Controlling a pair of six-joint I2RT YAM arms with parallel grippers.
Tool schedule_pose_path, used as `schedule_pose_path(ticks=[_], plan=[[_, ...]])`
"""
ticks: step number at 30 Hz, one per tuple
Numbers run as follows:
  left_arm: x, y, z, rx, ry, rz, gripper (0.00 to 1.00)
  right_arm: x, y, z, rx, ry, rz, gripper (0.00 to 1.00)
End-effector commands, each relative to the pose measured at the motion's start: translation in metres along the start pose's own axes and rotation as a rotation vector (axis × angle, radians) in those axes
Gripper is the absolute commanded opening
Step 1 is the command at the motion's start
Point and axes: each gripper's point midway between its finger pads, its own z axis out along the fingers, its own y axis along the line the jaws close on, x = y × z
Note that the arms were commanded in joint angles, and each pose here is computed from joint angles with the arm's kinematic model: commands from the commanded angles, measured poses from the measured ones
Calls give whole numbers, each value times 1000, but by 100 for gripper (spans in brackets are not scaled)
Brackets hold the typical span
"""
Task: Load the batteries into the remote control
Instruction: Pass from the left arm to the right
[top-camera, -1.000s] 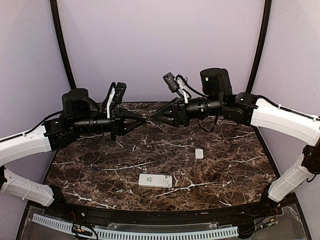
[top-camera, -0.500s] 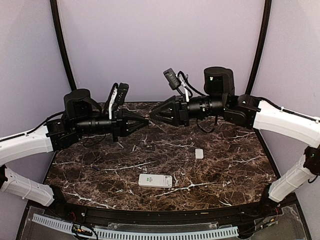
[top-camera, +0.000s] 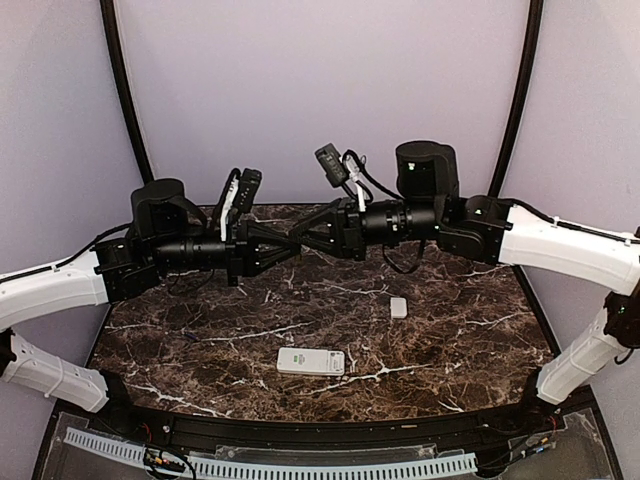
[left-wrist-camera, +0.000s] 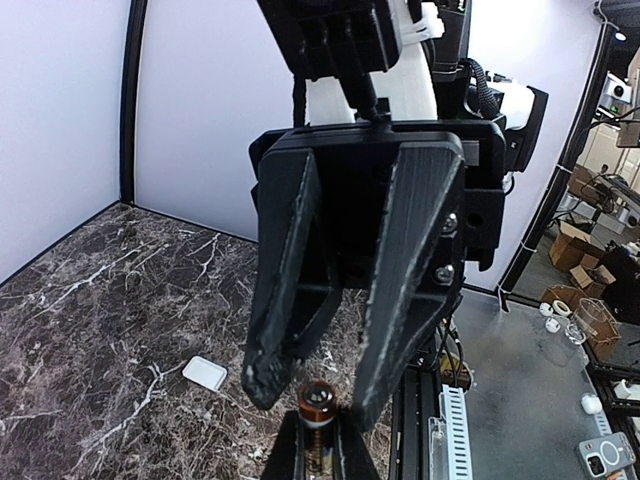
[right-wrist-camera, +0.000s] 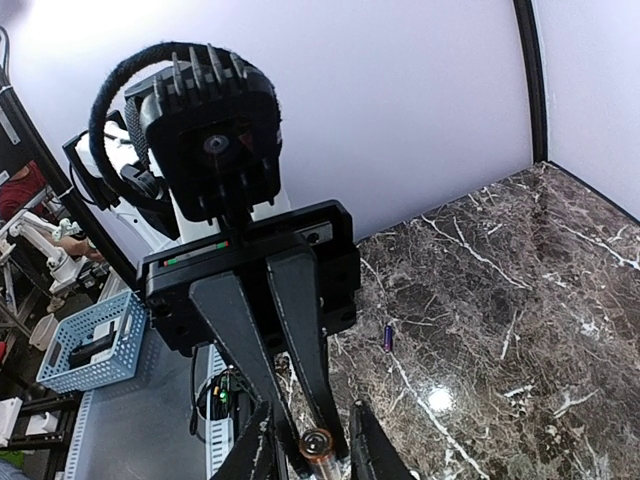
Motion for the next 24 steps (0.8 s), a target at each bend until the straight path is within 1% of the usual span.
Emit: schedule_pose_path(ticks=[1, 5, 9, 12, 14, 19, 22, 24], plan=[[-20, -11, -4, 34, -54, 36, 0, 8, -5, 7, 22, 14, 8, 24], [-21, -13, -5, 36, -61, 41, 0, 13, -9, 7, 36, 25, 14, 26], [-21, -14, -4, 42, -64, 38, 0, 18, -12, 9, 43, 39, 21, 23], [-26, -15, -7, 42, -87, 49, 0, 22, -13, 11, 42, 55, 27, 25], [-28, -15, -7, 40, -97, 53, 0, 24, -13, 11, 39, 58, 29, 24], [-32, -15, -8, 39, -113, 48, 0, 23, -10, 12, 24, 63, 29, 11], [-33, -15, -8, 36, -120, 51, 0, 22, -8, 11, 15, 65, 26, 2], [-34, -15, -8, 33, -124, 52, 0, 20, -6, 10, 9, 62, 20, 0]])
